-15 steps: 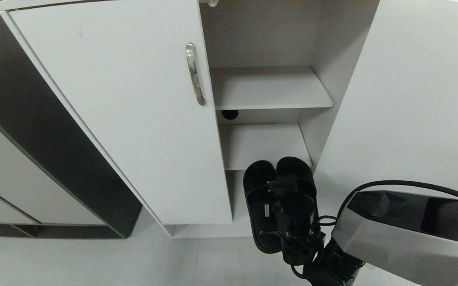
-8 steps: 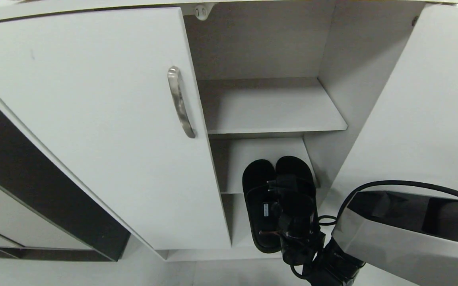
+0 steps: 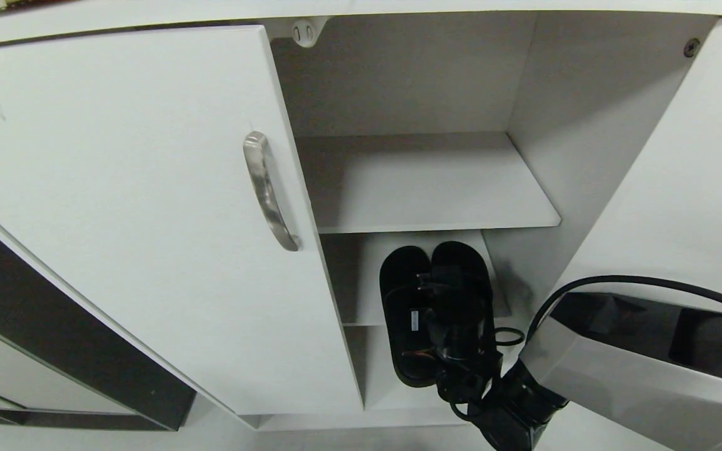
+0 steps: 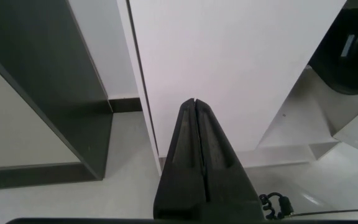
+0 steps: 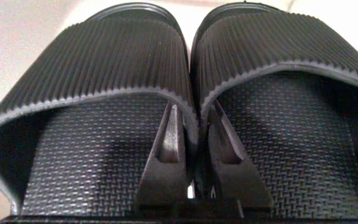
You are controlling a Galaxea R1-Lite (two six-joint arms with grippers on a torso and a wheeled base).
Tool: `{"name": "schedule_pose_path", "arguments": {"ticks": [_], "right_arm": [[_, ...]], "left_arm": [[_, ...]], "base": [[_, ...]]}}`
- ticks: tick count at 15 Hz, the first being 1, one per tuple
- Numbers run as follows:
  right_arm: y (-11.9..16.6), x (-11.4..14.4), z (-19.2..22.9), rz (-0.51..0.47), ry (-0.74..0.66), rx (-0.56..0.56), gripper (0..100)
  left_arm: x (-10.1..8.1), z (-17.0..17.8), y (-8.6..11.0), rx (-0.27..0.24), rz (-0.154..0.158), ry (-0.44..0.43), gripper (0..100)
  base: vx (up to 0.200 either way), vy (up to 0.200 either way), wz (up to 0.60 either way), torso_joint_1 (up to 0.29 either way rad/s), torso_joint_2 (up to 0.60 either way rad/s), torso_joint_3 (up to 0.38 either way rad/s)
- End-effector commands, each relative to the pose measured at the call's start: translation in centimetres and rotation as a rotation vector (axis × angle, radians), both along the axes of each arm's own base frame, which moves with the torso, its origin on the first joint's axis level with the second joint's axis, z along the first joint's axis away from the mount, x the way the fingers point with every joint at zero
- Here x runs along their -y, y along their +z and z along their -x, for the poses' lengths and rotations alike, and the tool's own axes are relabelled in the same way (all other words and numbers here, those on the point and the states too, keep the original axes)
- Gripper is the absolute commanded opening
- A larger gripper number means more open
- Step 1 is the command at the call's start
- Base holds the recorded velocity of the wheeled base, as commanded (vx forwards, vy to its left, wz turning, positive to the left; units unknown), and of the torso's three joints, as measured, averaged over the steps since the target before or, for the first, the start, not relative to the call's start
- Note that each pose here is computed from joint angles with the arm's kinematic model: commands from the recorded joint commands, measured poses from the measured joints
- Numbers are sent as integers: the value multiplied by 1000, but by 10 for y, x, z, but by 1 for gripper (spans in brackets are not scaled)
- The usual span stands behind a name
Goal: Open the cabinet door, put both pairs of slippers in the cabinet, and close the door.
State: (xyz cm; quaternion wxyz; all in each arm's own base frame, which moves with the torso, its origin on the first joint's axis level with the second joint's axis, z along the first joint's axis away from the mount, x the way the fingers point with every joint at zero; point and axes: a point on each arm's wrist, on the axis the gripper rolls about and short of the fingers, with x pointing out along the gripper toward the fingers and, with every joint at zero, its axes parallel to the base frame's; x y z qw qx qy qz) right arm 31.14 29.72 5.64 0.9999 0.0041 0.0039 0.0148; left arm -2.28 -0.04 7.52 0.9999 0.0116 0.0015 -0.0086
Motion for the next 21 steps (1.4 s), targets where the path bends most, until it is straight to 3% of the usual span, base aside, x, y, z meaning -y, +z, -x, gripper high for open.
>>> {"name": "schedule_pose_path", "arguments": {"ticks": [1,12,21], "right_arm": [[7,-4,-14,-33,-16,-4,0],[29,-15,-81,-65,-89,36,0],[17,-13,-99,-62,-117,40,0]], "left_arm": [[0,0,0,-1,0,0,0],[0,0,0,-1,0,0,0],[0,0,0,-1,0,0,0]], "base": [[0,0,0,0,0,0],[0,0,0,0,0,0],[0,0,0,0,0,0]]}}
